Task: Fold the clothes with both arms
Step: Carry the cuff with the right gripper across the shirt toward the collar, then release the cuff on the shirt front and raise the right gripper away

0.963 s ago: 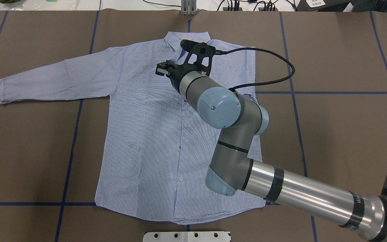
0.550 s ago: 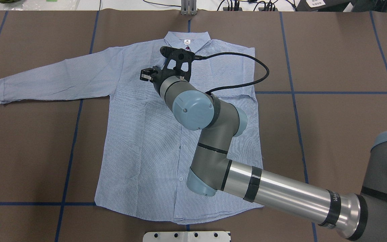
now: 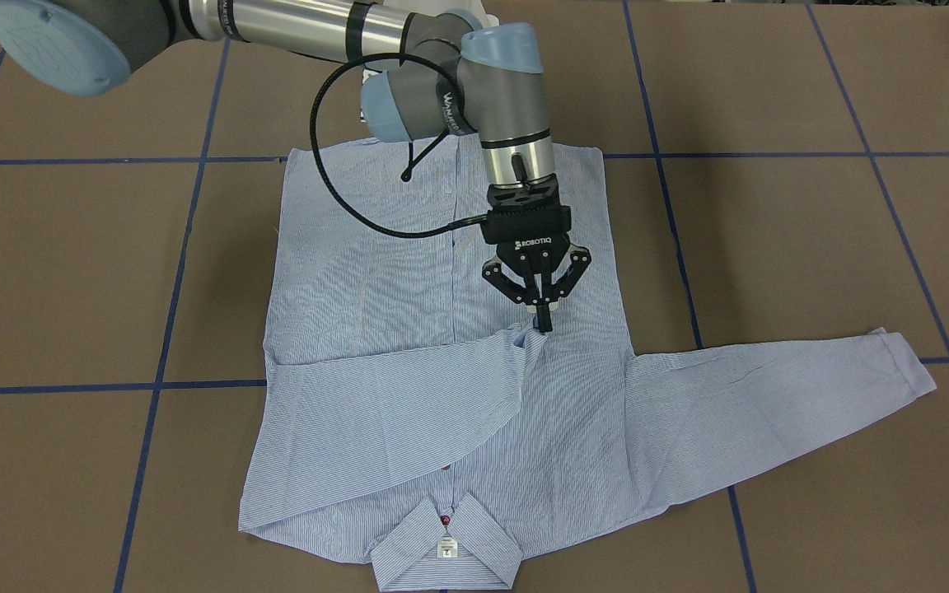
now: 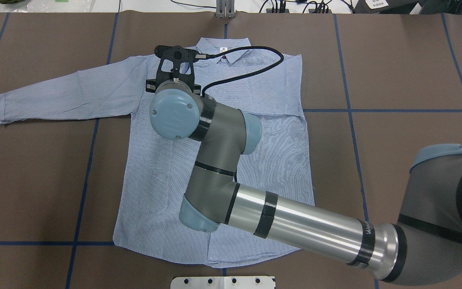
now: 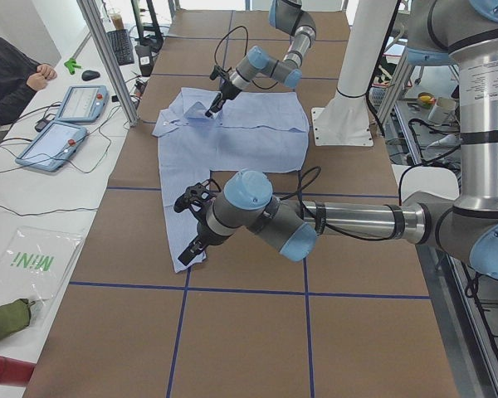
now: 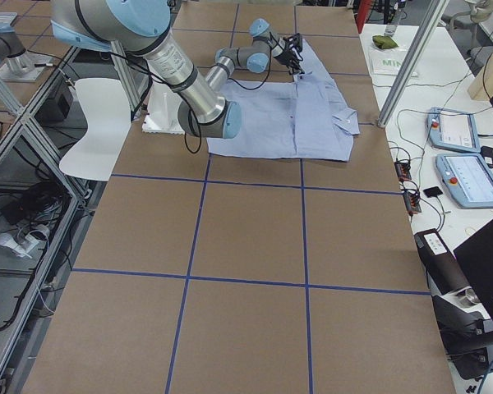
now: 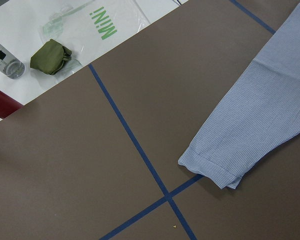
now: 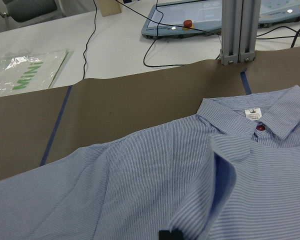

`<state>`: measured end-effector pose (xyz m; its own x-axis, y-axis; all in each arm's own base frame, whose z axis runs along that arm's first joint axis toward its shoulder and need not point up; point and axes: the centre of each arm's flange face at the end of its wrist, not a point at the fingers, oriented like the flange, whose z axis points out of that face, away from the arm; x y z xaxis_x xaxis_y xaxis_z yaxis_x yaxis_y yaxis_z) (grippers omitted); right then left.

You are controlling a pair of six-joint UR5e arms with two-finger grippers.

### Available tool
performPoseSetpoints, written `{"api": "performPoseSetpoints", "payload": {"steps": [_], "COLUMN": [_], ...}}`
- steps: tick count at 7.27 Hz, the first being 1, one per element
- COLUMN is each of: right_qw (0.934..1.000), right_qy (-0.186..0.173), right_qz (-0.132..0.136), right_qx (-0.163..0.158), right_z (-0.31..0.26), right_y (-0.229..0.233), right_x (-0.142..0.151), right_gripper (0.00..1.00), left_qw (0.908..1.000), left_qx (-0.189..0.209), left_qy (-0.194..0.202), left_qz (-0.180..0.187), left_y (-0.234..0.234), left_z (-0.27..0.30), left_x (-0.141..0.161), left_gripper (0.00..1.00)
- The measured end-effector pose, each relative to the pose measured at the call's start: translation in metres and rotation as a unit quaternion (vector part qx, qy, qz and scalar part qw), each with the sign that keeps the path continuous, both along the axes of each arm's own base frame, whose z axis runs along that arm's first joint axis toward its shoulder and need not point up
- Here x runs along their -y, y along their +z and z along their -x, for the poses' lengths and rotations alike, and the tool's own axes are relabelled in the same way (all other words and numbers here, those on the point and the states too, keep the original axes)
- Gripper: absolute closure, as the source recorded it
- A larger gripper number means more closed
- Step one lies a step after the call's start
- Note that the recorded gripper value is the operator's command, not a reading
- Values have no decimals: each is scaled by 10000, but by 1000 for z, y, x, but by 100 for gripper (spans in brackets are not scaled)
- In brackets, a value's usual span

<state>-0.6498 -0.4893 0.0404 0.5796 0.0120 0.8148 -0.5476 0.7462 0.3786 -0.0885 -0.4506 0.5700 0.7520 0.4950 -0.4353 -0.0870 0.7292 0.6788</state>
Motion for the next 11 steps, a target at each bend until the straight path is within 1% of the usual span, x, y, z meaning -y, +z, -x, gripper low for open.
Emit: {"api": "performPoseSetpoints", "payload": {"steps": [1, 3, 5, 6, 7, 8, 9, 10, 11], "right_qw": [9996, 9974, 9937, 9897, 9843, 9792, 9776, 9778, 9759], "right_qy": [-19, -48, -28, -21, -184, -534, -872, -1142, -1447], "right_qz": [134, 331, 483, 693, 1088, 1422, 1434, 1267, 1075], "right_qx": [-246, -645, -1006, -1255, -1376, -1342, -1270, -1215, -1229], "right_z": [10, 18, 15, 3, -21, -59, -109, -172, -240], "right_y": [-16, -28, -26, -17, -3, 17, 41, 71, 105], "right_x": [3, 3, 8, 23, 52, 81, 98, 105, 106], "right_gripper": [1, 0, 0, 0, 0, 0, 0, 0, 0], "left_qw": [10000, 10000, 10000, 10000, 10000, 9997, 9993, 9994, 9995], "left_qx": [0, -1, -3, -4, 1, -1, -16, -87, -246], "left_qy": [-1, -1, 0, 1, 8, 42, 98, 117, 56], "left_qz": [4, 14, 38, 31, -89, -261, -348, -303, -165], "left_y": [0, 1, 4, 6, 9, 19, 39, 62, 81], "left_z": [0, 0, 0, 0, -1, -3, -8, -15, -25], "left_x": [0, 0, 0, 1, 1, 2, 3, 2, 0], "left_gripper": [0, 0, 0, 0, 0, 0, 0, 0, 0]}}
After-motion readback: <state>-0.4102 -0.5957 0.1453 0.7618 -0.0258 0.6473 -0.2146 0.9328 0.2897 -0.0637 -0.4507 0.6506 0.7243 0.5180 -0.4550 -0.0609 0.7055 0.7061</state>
